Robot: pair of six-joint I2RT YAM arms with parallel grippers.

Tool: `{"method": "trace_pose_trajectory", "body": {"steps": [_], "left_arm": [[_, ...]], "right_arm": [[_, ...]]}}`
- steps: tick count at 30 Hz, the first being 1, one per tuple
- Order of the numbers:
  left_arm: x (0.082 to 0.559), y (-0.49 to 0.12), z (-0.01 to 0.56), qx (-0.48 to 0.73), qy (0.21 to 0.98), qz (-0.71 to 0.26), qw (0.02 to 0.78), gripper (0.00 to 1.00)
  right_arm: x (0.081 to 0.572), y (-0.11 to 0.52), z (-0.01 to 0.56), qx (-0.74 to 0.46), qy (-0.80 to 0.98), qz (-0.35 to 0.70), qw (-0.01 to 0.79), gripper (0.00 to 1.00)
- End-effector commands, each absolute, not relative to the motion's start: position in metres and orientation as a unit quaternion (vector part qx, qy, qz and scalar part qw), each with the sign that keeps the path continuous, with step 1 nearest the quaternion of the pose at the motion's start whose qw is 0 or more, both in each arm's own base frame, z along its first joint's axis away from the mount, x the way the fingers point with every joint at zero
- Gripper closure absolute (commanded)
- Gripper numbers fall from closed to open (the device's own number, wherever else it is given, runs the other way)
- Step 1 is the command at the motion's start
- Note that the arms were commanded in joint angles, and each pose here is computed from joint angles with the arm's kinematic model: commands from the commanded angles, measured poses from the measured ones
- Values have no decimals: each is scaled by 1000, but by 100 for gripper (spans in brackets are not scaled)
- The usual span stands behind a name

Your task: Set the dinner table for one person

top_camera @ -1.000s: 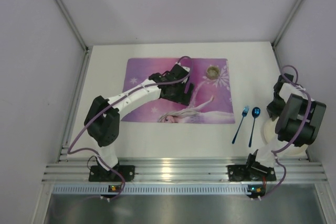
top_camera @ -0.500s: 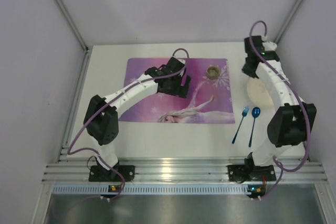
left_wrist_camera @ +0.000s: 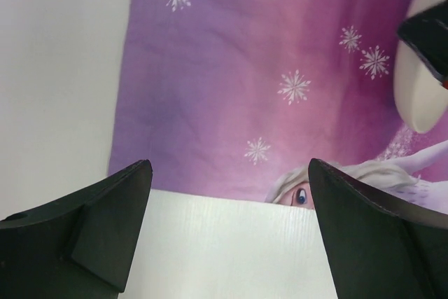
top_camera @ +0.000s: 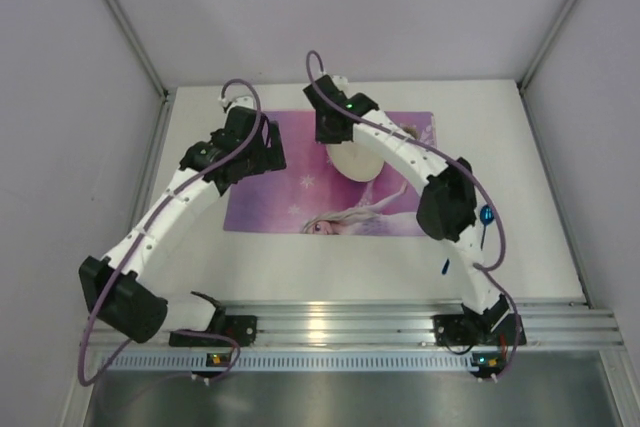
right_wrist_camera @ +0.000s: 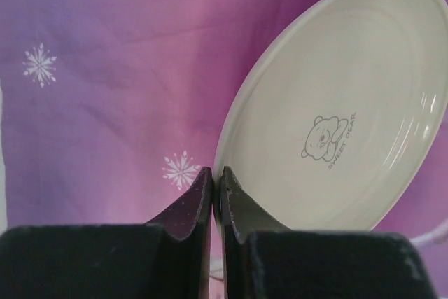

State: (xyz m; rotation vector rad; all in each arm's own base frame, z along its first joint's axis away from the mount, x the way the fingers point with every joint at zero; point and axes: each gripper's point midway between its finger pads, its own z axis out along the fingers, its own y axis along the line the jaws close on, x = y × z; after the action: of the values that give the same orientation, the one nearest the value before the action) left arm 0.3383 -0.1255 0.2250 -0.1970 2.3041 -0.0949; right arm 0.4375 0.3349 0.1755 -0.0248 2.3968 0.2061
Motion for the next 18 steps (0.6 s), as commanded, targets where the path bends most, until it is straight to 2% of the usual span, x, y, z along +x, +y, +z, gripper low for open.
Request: {"method": "trace_pose_trajectory", "body": {"steps": [1,10,12,13,14,16,17,18], "left_arm": [[310,-104,221,-103,912,-14,398,1],[266,-72,218,-136,905,4,402,1],[264,-71,219,-132,907,6,401,1],[264,-70,219,-132,907,9,399,1],[265,-70,221,-131,907,10,401,1],[267,-71,223,-124,907,11,402,1],[271,-73,223,-123,907,10,402,1],[274,-75,225,-119,907,9,405,1]], "right_arm": [[436,370,177,-51,930,123,344,100],[413,437,130,-101,926,236,279,98],[415,438,131,-105,921,246,282,85],[414,439,137,-106,918,254,284,74],[415,438,140,-107,917,257,286,45],[413,433,156,-110,912,261,298,20],[413,429,163,-109,910,261,305,13],[413,419,160,-106,913,251,303,11]]}}
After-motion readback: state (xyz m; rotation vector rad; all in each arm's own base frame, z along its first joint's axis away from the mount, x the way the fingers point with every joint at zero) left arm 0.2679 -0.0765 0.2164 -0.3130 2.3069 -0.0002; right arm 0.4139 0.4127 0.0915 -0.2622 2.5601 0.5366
